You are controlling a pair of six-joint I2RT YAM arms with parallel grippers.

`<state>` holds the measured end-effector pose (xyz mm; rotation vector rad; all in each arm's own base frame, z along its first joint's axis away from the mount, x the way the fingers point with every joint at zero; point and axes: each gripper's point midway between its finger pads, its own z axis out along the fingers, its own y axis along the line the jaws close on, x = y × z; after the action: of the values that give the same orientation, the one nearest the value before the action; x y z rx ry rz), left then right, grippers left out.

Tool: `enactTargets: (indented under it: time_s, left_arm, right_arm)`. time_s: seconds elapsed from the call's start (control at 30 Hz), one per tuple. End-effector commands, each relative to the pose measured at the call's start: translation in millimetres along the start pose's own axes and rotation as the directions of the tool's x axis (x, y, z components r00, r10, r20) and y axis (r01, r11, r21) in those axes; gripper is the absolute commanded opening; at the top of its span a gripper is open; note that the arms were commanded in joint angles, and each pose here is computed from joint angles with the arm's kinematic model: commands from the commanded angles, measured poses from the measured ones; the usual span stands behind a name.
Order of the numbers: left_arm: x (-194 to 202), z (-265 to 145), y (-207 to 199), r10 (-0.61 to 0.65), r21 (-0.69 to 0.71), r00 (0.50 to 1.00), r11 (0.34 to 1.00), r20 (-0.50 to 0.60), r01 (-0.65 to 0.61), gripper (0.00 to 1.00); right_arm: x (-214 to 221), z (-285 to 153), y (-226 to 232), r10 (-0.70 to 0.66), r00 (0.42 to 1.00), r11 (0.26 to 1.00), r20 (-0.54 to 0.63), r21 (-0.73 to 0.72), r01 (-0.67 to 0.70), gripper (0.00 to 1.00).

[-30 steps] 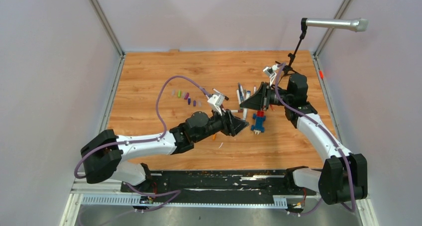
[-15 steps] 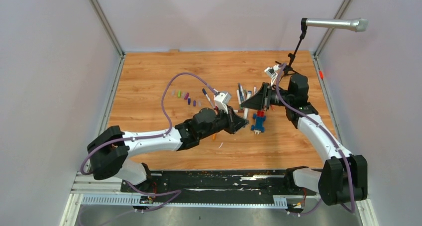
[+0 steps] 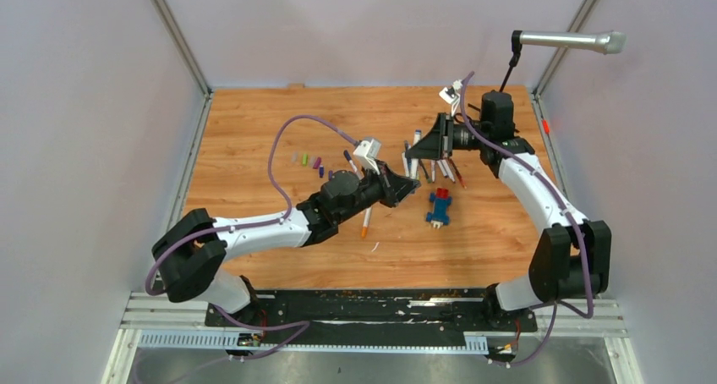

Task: Open the pen caps
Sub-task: Open the pen cap from the pen.

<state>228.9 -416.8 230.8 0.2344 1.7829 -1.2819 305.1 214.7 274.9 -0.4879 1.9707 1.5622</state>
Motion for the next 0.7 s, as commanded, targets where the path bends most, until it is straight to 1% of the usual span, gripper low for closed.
enactTargets:
  time_s: [0.0,0.13,0.23,0.37,0.67]
  left_arm:
    - [120,-50,5,0.037,0.065,0.898,0.998,-0.439,-0.01,0.0]
    - [130,-55,9,0.033,0.066,0.882,0.998,-0.47,-0.003,0.0]
    - [138,-56,10,0.023,0.074,0.871,0.997,-0.491,0.015,0.0]
    - [152,-57,9,0.008,0.089,0.843,0.995,-0.538,0.048,0.0]
    - [171,-79,8,0.054,0.093,0.799,0.996,-0.599,0.003,0.0]
  right_arm:
    - [-101,-12,-10,-0.228,0.946,0.964,0.231,0.191,0.186,0.0]
    - [-108,-11,-14,-0.23,0.944,0.962,0.238,0.202,0.184,0.0]
    - [-112,-11,-12,-0.261,0.931,0.956,0.254,0.205,0.212,0.0]
    - [-118,-11,-12,-0.273,0.925,0.952,0.263,0.21,0.221,0.0]
    - [-132,-10,-8,-0.27,0.921,0.955,0.282,0.203,0.218,0.0]
